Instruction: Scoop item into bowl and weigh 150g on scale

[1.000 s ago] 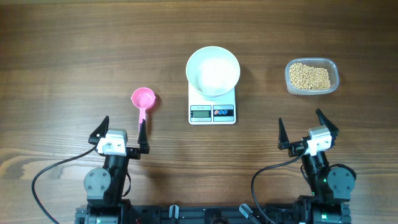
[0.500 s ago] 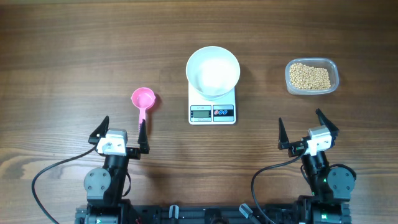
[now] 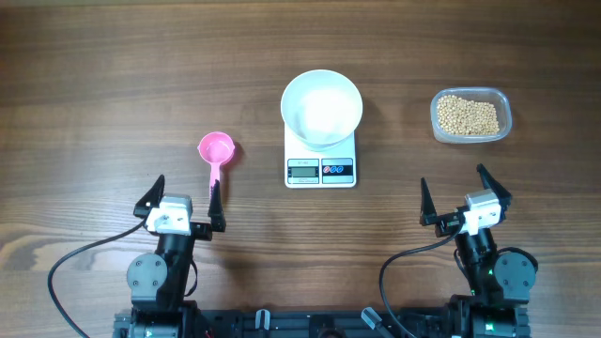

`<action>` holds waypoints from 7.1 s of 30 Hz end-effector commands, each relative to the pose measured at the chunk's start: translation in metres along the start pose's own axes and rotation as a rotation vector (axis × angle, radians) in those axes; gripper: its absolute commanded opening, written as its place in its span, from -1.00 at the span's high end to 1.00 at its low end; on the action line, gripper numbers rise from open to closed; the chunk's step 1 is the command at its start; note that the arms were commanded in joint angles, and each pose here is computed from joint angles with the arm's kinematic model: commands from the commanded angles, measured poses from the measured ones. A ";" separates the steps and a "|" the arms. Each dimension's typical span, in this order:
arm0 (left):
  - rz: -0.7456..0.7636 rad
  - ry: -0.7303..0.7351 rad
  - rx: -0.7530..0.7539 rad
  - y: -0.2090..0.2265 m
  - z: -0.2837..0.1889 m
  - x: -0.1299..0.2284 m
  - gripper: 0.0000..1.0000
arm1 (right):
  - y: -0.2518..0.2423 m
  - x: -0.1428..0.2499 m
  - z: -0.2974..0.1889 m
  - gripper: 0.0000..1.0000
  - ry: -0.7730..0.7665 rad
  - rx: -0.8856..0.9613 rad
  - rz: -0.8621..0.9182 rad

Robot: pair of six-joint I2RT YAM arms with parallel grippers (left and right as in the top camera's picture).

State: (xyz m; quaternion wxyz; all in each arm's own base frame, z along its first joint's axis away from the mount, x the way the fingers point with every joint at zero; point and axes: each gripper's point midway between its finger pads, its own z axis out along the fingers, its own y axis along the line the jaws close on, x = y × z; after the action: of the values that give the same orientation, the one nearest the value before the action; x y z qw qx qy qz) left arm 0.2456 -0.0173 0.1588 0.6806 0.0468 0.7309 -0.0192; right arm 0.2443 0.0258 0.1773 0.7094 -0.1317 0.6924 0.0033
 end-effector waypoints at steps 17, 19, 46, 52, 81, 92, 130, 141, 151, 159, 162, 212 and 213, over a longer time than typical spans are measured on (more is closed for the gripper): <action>0.015 0.003 -0.007 0.001 0.000 0.002 -1.00 | 0.001 0.001 0.000 -0.99 0.001 -0.006 -0.002; 0.015 0.003 -0.007 0.001 0.000 0.002 -1.00 | 0.001 0.001 0.000 -0.99 0.001 -0.006 -0.002; -0.301 -0.006 0.534 -0.086 -0.024 -0.018 -1.00 | 0.003 0.001 0.000 -0.99 0.000 -0.011 -0.002; -0.320 -0.202 0.660 -0.097 -0.049 -0.087 -1.00 | 0.001 -0.002 0.000 -0.99 -0.012 -0.002 -0.051; -0.499 0.718 0.421 -0.077 -0.011 -0.123 -1.00 | 0.056 -0.226 -0.001 -1.00 0.422 -0.687 0.712; -0.690 0.841 -0.161 0.004 -0.018 -0.076 -1.00 | 0.080 -0.149 0.024 -0.87 0.849 -0.612 0.904; -0.799 1.305 -0.042 0.011 0.055 0.097 -0.57 | 0.124 -0.093 0.002 -0.98 1.248 -0.388 0.626; -0.783 1.339 0.190 -0.025 0.078 0.129 -0.39 | 0.125 -0.094 0.001 -0.99 1.249 -0.396 0.627; -0.749 1.336 0.160 -0.018 0.084 0.141 -0.25 | 0.125 -0.094 0.002 -0.99 1.248 -0.395 0.628; -0.765 1.375 0.168 -0.023 0.081 0.152 0.17 | 0.126 -0.095 0.001 -0.99 1.251 -0.404 0.637; -0.765 1.371 0.171 -0.023 0.082 0.152 0.23 | 0.126 -0.095 0.001 -0.99 1.252 -0.404 0.637; -1.484 0.594 0.822 -0.199 0.144 -0.265 0.92 | 0.159 -0.235 0.092 -0.79 0.933 -0.517 1.595; -1.505 0.601 0.816 -0.202 0.144 -0.265 0.92 | 0.157 -0.242 0.097 -0.73 0.896 -0.528 1.604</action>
State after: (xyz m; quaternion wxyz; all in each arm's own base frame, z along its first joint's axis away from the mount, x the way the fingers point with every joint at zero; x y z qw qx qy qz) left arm 0.3622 -0.2474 0.4026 0.1886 -0.0855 0.6812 -0.7022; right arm 0.3015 0.2300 0.3622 0.1199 0.2465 0.7847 0.5560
